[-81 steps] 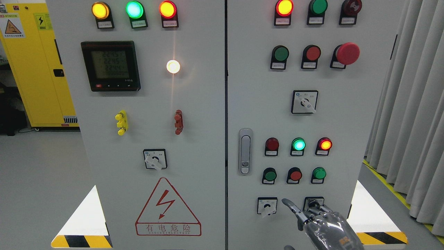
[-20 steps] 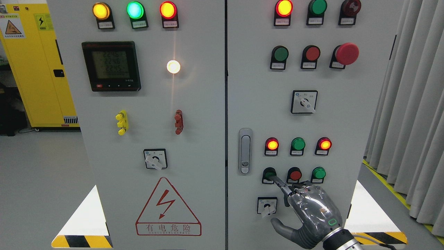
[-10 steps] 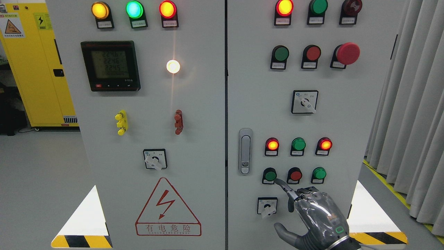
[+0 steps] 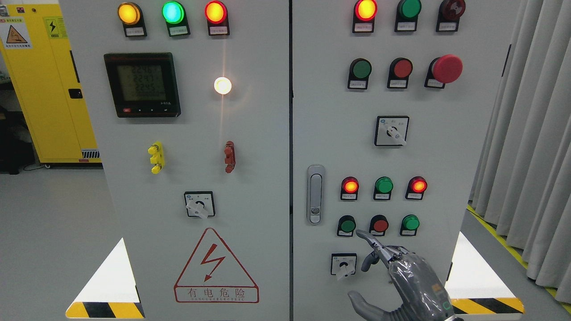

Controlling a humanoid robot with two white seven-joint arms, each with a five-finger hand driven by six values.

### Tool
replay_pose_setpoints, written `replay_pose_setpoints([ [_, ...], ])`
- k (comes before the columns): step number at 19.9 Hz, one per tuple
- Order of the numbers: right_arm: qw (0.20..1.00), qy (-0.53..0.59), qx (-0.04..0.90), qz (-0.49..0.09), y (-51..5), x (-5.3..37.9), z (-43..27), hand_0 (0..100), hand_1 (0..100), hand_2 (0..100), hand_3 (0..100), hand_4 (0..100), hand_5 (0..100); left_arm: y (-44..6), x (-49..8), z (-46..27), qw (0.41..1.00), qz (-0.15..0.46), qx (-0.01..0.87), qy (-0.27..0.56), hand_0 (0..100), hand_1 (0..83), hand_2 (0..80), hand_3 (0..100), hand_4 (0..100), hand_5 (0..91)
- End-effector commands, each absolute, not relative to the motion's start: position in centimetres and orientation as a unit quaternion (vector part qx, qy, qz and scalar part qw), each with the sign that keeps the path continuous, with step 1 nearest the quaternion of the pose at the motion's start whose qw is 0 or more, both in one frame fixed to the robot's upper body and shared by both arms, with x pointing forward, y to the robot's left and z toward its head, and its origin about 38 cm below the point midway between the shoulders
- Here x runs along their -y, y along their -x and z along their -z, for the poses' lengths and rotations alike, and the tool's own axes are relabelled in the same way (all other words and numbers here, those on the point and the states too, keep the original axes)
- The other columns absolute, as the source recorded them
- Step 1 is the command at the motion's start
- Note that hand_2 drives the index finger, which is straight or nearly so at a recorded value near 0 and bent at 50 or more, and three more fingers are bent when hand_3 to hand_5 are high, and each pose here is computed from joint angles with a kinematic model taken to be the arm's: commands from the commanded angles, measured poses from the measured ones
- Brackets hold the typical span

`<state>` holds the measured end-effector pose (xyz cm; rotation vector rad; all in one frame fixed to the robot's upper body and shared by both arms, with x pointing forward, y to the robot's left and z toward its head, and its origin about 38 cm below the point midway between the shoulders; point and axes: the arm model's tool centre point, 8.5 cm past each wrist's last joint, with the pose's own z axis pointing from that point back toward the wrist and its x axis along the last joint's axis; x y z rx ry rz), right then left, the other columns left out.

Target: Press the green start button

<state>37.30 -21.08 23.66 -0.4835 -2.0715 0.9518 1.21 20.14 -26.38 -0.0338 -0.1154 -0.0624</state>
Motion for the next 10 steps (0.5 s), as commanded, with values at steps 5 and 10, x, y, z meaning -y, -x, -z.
replay_pose_setpoints([
  [5,0.443,-0.092,0.869,-0.202,-33.8,21.7,-22.9,33,49,0,0,2,0,-4.3,-20.0,26.3,0.995,0.033,0.088,0.018,12,55.6,0.0,0,0,0.0],
  [10,0.444,-0.128,0.87,-0.172,-33.7,22.0,-23.0,33,47,0,0,1,0,-4.3,-20.0,26.3,0.995,0.033,0.088,0.018,12,55.6,0.0,0,0,0.0],
])
